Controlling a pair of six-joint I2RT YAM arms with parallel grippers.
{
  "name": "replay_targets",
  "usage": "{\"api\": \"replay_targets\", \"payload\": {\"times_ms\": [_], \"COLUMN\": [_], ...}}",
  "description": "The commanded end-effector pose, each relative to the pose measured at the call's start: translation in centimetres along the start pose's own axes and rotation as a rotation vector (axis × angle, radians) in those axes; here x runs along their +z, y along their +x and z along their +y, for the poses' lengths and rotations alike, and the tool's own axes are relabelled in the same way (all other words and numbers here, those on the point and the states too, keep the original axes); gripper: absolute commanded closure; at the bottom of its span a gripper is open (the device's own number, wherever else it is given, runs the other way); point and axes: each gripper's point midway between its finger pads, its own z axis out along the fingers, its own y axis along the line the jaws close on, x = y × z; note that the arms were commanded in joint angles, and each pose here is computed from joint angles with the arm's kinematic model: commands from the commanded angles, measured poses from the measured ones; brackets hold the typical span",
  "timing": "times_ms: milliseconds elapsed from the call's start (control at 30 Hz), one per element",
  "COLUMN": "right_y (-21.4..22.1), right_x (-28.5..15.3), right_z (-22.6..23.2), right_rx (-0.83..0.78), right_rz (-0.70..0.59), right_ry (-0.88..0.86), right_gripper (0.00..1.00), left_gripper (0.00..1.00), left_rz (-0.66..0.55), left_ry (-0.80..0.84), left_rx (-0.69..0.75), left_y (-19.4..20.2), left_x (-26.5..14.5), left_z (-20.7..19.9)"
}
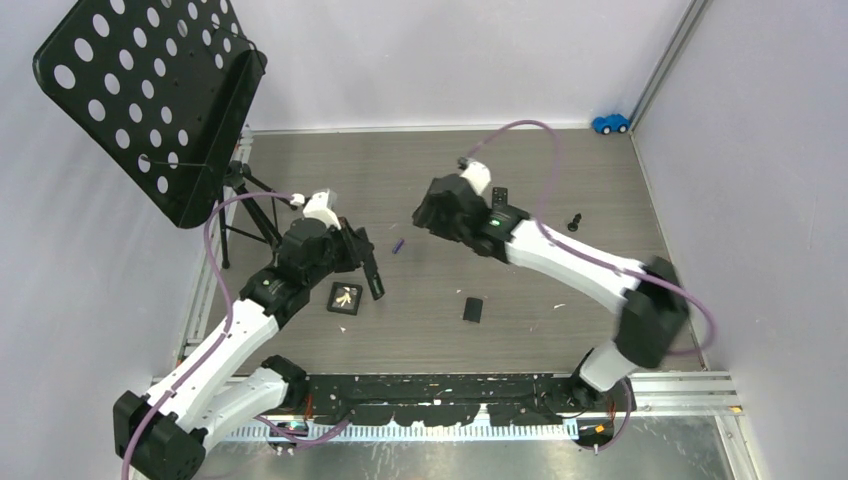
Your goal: Load the batteries into the remote control
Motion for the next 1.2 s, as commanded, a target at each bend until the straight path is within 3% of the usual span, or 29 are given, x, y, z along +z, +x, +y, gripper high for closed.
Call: {"api": "replay_targets", "payload": {"times_ms": [0, 133, 333, 600, 933, 1167], "right_y": [3.8, 6.3, 8.4, 10.7, 11.6, 12.2], "right_x": [6.2, 10.5, 13.6, 15.8, 16.1, 16.8], "right_z": [-1.3, -1.0, -1.2, -1.8, -3.3, -3.6], "right_rx": [-0.066, -0.07, -0.112, -0.175, -0.234, -0.24], "right_rz": [0.112, 0.171, 0.176, 0.198, 0.165, 0.179], "right_ry": [0.155, 0.212, 0.28, 0.343, 0.451, 0.457], "right_gripper": [0.42, 0.51, 0.52, 0.53, 0.61, 0.86], "left_gripper": [1.0, 1.0, 1.0, 1.0, 1.0, 1.0], "left_rz": [-0.031, -0.034, -0.036, -0.06, -0.094, -0.095], "left_ry": [-0.177, -0.213, -0.223, -0.237, -0.247, -0.236], "left_rx": [0.124, 0.144, 0.148, 0.145, 0.147, 0.152], "left_y": [-1.0, -0.9, -0.6, -0.9, -1.6, -1.8], "left_x": [-1.7, -2.2, -2.4, -3.0, -3.8, -4.0], "left_z": [3.5, 4.3, 4.8, 5.1, 5.2, 4.9]}}
